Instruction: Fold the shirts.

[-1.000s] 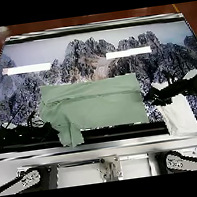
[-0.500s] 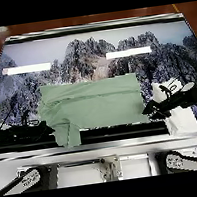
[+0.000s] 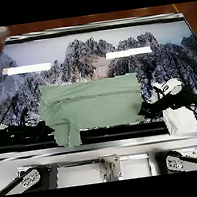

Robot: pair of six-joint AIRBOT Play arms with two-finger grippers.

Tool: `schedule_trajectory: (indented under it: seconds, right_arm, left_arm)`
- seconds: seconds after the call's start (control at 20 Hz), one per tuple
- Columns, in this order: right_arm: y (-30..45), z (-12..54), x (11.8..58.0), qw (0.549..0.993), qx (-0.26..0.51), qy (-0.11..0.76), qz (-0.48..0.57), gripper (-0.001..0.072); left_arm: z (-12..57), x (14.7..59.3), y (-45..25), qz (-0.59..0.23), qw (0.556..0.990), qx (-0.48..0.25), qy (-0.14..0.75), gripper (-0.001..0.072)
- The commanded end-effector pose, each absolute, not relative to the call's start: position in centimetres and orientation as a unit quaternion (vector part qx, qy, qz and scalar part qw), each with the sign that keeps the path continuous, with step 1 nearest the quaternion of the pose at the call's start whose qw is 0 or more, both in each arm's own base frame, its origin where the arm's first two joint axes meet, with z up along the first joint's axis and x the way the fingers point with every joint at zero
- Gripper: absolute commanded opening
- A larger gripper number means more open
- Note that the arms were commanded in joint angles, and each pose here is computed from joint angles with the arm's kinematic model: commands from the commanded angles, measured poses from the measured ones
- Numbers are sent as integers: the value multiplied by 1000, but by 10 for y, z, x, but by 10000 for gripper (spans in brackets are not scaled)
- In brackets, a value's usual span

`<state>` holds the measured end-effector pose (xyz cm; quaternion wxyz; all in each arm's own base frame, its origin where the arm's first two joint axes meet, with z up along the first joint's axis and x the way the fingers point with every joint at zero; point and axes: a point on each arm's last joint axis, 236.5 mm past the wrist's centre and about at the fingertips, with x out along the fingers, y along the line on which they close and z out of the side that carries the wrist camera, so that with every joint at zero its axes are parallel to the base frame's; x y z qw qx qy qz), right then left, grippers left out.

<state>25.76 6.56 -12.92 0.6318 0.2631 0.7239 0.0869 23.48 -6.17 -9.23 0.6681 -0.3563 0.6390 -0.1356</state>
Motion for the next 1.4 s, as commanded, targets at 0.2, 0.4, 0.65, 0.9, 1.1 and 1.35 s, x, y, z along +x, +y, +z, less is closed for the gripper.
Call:
schedule_trajectory:
  seconds: [0.2, 0.4, 0.65, 0.9, 1.1, 1.35]
  right_arm:
    - [80, -80, 298, 697, 218, 667, 147, 73]
    - [76, -29, 356, 768, 215, 584, 151, 73]
    - [50, 1, 427, 848, 221, 471, 99, 72]
    - [68, -35, 461, 849, 169, 489, 109, 72]
    - [72, -52, 500, 850, 172, 487, 101, 73]
    - [71, -84, 511, 832, 197, 511, 83, 73]
  left_arm:
    - [-43, 288, -40, -170, 742, -292, 580, 46]
    - [6, 328, -24, -179, 788, -253, 531, 46]
    - [50, 384, 7, -151, 848, -215, 461, 46]
    - [18, 420, -4, -175, 818, -226, 499, 47]
    - [6, 462, -11, -190, 812, -223, 506, 47]
    - [-35, 495, -7, -166, 783, -271, 535, 47]
